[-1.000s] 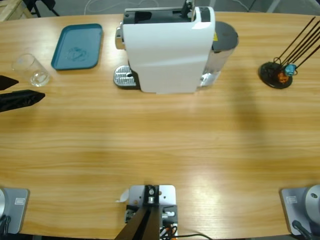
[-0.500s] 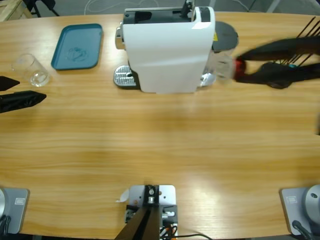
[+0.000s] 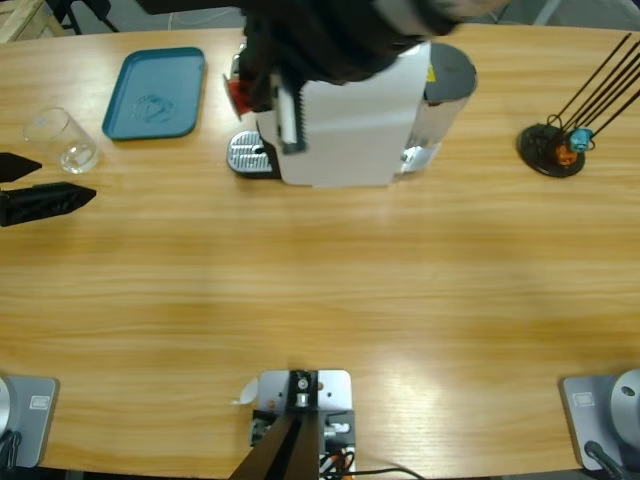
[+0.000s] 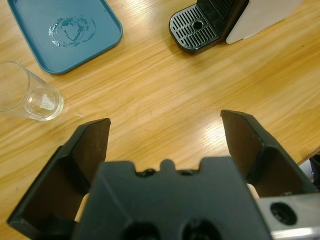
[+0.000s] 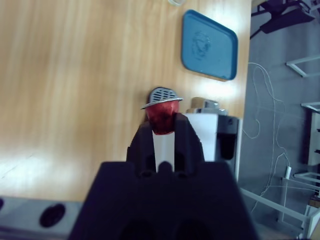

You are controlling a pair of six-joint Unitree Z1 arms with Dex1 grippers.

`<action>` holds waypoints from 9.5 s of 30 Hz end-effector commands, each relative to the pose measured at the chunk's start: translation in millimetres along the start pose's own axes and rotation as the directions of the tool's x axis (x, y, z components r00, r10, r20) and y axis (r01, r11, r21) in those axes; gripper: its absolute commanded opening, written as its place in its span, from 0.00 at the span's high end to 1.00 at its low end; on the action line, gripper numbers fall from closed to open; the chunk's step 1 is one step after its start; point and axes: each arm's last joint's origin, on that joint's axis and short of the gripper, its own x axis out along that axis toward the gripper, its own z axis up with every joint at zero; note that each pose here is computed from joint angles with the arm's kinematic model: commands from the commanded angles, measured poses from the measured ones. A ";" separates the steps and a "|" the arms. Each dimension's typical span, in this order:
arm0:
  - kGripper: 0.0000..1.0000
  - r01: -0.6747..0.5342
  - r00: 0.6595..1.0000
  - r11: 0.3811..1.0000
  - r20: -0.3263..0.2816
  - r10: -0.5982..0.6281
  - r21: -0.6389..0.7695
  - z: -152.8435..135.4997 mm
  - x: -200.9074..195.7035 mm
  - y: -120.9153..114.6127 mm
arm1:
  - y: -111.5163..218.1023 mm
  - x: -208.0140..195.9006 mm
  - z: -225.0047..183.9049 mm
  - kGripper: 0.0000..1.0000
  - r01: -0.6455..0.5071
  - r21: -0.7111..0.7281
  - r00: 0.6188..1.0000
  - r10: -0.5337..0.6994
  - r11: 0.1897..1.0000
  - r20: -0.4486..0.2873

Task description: Pour coffee

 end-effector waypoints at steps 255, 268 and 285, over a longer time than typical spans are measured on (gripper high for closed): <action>0.01 -0.077 0.997 0.996 -0.025 0.076 -0.045 -2.7 8.5 7.7 | 73.9 -125.3 -125.2 0.00 0.126 0.740 0.992 -0.061 0.661 -0.114; 0.00 -0.302 0.942 0.909 0.056 0.331 -0.288 5.9 55.5 42.7 | 113.8 -116.4 -182.8 0.00 0.070 0.815 0.997 -0.073 0.576 -0.034; 0.00 -0.494 0.860 0.811 -0.034 0.510 -0.313 -3.3 65.2 82.0 | 143.6 -137.6 -192.1 0.00 0.076 0.847 0.979 -0.201 0.526 0.037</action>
